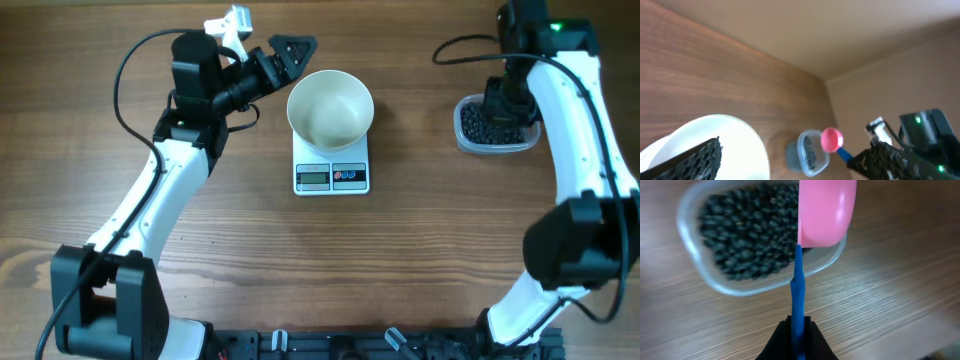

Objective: Scoop item into bowl and weigh 150g on scale

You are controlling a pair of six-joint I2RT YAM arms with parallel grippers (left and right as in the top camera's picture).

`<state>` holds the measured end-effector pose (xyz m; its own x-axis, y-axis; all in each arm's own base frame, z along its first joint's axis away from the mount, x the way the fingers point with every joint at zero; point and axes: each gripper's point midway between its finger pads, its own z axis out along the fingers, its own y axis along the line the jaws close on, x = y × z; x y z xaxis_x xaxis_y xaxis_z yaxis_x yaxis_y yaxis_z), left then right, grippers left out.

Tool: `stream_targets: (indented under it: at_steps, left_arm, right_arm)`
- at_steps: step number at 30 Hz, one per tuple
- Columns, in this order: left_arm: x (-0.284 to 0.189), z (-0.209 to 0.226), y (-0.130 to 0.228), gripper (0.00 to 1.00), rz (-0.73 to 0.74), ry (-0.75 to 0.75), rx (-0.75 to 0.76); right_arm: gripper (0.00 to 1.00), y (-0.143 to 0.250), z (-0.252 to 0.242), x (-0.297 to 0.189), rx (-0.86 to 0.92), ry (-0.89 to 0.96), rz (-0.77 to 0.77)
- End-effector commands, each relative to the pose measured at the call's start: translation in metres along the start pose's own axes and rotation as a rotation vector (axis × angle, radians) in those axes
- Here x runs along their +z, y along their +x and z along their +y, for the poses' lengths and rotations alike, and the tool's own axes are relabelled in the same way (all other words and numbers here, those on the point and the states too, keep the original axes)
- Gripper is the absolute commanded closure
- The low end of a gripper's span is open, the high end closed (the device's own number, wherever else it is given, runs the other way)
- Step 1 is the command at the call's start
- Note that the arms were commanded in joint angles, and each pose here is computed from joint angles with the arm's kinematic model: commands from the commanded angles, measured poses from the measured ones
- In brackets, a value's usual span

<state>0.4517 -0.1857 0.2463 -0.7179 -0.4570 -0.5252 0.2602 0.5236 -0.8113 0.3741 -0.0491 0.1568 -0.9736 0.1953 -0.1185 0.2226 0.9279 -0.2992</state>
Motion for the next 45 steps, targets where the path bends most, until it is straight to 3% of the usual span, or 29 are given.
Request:
stream_targets:
  at_steps: [1,4,6,11,18,31,45]
  left_arm:
    - [-0.005,0.002,0.002,0.00,0.016,-0.018,0.080]
    - [-0.005,0.004,0.004,0.00,0.023,-0.025,0.073]
    - [-0.005,0.004,0.004,0.00,0.023,-0.025,0.073]
    - [-0.005,0.004,0.004,0.00,0.023,-0.025,0.072]
    - [-0.005,0.004,0.004,0.00,0.023,-0.025,0.072]
    - [-0.005,0.009,0.009,0.00,0.042,-0.043,0.053]
    - [-0.005,0.011,0.011,0.00,0.050,-0.050,0.045]
  right_arm:
    - [0.95,-0.003,-0.001,0.030,-0.075,0.090,0.066]
    - [0.96,0.001,0.014,0.051,-0.150,0.051,0.123]
    - [0.96,0.007,0.038,0.061,-0.234,-0.076,0.169]
    - [0.96,0.011,0.069,0.056,-0.309,-0.268,0.172]
    - [0.96,-0.004,0.059,0.056,-0.313,-0.200,0.116]
    - [0.96,-0.036,0.012,0.037,-0.156,0.032,0.006]
    - [0.89,-0.070,-0.028,0.048,0.001,0.057,-0.098]
